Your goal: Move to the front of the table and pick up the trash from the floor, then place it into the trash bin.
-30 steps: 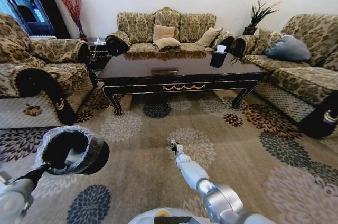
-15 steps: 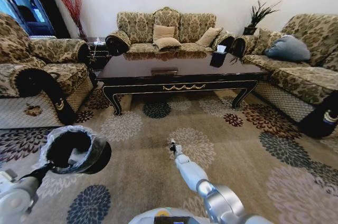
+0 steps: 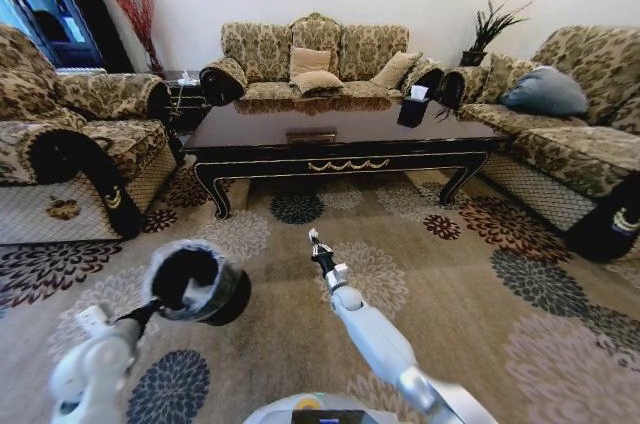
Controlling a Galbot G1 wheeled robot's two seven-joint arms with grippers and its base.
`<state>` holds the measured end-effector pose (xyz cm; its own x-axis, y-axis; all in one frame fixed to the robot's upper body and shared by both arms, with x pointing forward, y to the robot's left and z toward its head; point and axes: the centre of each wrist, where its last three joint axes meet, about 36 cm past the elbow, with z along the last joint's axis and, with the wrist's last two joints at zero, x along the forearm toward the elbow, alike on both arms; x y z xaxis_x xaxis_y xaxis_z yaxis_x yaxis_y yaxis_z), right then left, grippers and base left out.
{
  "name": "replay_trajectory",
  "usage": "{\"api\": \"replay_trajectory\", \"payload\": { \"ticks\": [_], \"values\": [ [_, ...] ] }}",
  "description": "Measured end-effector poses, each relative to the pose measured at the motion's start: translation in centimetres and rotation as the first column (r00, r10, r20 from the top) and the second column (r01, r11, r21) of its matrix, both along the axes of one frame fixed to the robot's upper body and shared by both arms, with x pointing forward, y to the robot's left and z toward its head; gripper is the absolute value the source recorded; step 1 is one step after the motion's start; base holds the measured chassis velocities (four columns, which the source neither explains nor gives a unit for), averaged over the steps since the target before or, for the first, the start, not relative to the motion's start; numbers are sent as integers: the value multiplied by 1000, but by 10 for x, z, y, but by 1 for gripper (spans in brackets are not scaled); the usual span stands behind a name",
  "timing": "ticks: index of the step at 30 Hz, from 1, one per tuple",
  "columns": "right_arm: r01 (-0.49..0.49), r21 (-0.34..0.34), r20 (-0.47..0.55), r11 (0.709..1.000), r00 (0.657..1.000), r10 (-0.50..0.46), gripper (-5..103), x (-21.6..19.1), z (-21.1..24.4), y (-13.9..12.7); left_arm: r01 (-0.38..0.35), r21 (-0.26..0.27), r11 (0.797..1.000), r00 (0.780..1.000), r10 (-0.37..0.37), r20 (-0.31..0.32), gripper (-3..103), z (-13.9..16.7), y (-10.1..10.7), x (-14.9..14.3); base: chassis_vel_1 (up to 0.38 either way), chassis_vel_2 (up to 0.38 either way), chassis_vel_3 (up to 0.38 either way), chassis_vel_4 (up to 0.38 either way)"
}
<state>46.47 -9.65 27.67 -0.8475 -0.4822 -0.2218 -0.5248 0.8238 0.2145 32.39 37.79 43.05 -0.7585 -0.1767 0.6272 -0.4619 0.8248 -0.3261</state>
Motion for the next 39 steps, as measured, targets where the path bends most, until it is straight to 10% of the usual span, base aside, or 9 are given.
{"api": "replay_trajectory", "payload": {
  "ticks": [10, 24, 39],
  "values": [
    [-254, 42, 136, 966, 960, 246, 0, -65, 16, 46, 91, -56, 994, 995, -92, -30, 2, -26, -48, 29, 0, 0, 0, 0],
    [-329, -82, 163, 941, 927, 338, 0, -100, -16, 55, 99, -90, 991, 995, -101, -18, 2, -27, -59, 33, 0, 0, 0, 0],
    [-331, -133, 156, 934, 924, 349, 51, -112, -26, 61, 80, -68, 995, 997, -81, -17, 2, -21, -48, 23, 0, 0, 0, 0]
  ]
}}
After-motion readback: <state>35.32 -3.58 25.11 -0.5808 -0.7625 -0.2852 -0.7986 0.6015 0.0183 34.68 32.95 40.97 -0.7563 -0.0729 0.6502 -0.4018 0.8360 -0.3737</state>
